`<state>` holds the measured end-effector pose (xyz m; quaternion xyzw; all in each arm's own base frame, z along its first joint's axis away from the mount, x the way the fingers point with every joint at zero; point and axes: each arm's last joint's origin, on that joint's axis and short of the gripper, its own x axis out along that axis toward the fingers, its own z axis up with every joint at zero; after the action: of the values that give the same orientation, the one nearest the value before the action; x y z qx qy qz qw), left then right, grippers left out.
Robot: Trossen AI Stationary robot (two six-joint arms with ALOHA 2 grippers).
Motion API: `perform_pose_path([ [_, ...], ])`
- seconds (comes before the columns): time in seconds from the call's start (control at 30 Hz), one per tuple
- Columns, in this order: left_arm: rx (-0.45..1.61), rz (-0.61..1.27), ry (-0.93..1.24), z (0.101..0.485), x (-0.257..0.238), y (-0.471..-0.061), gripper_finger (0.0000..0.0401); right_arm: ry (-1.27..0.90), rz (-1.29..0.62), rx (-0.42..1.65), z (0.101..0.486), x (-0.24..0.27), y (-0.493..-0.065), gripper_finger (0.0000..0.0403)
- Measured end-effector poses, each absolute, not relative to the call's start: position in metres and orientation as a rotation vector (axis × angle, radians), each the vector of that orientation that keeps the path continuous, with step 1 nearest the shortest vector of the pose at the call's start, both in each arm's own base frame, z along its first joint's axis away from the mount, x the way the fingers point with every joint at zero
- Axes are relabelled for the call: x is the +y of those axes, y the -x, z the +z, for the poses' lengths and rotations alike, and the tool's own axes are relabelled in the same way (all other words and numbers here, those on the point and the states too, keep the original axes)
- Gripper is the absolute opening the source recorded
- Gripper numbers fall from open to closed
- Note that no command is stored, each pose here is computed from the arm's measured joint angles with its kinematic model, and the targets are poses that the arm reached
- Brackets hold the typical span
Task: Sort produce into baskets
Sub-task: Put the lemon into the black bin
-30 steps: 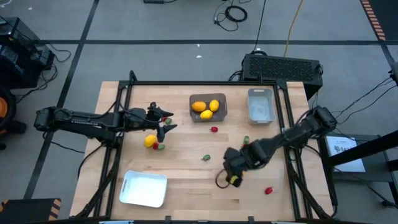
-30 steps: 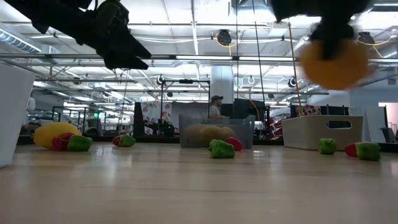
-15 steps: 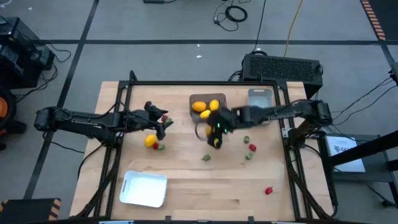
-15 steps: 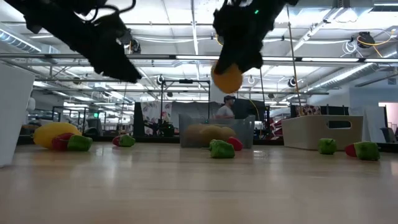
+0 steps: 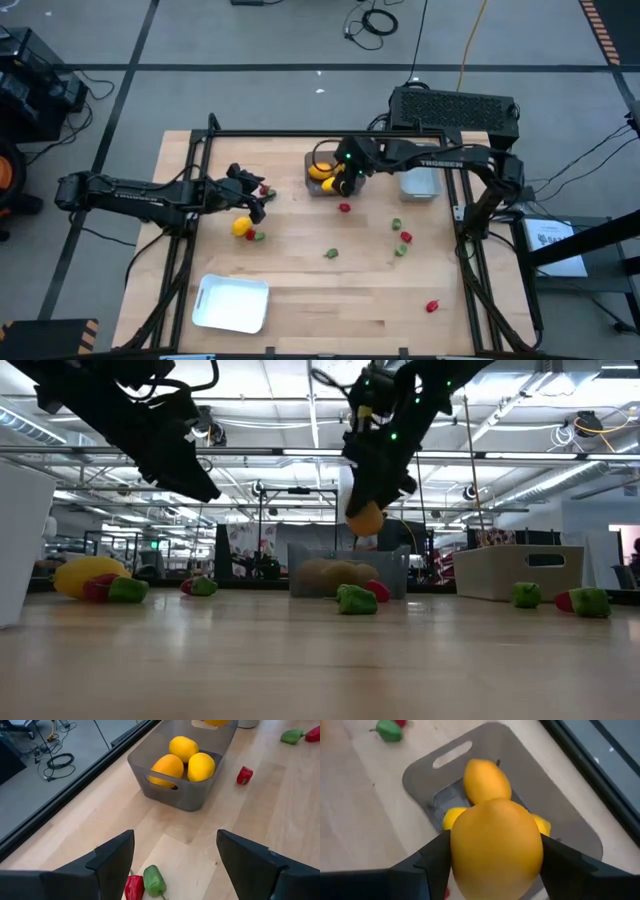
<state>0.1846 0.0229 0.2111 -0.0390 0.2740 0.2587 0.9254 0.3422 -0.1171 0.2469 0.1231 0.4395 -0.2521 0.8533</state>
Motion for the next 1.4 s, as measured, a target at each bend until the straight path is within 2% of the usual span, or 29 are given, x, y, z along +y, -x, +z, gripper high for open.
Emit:
perform_pose_path([
  [0.37,0.575,0.538,0.099,0.209,0.023,-0.183,0.0290,-0.265,-0.547,1.052,0.220,-0.126,-0.344,0.0273],
  [0.8,0.578,0.538,0.100,0.209,0.023,-0.183,0.0290,-0.248,-0.536,1.066,0.220,-0.126,-0.343,0.0295],
  [0.97,0.602,0.544,0.120,0.207,0.023,-0.182,0.0290,-0.242,-0.501,1.112,0.238,-0.121,-0.343,0.0293],
  [1.1,0.669,0.534,0.163,0.201,0.021,-0.177,0.0290,-0.278,-0.393,1.196,0.250,-0.099,-0.344,0.0293],
  [1.27,0.713,0.401,0.325,0.198,0.016,-0.177,0.0290,-0.241,-0.285,1.265,0.257,-0.055,-0.348,0.0293],
  [1.4,0.797,0.445,0.444,0.197,0.015,-0.171,0.0290,-0.210,-0.172,1.287,0.256,-0.012,-0.351,0.0293],
])
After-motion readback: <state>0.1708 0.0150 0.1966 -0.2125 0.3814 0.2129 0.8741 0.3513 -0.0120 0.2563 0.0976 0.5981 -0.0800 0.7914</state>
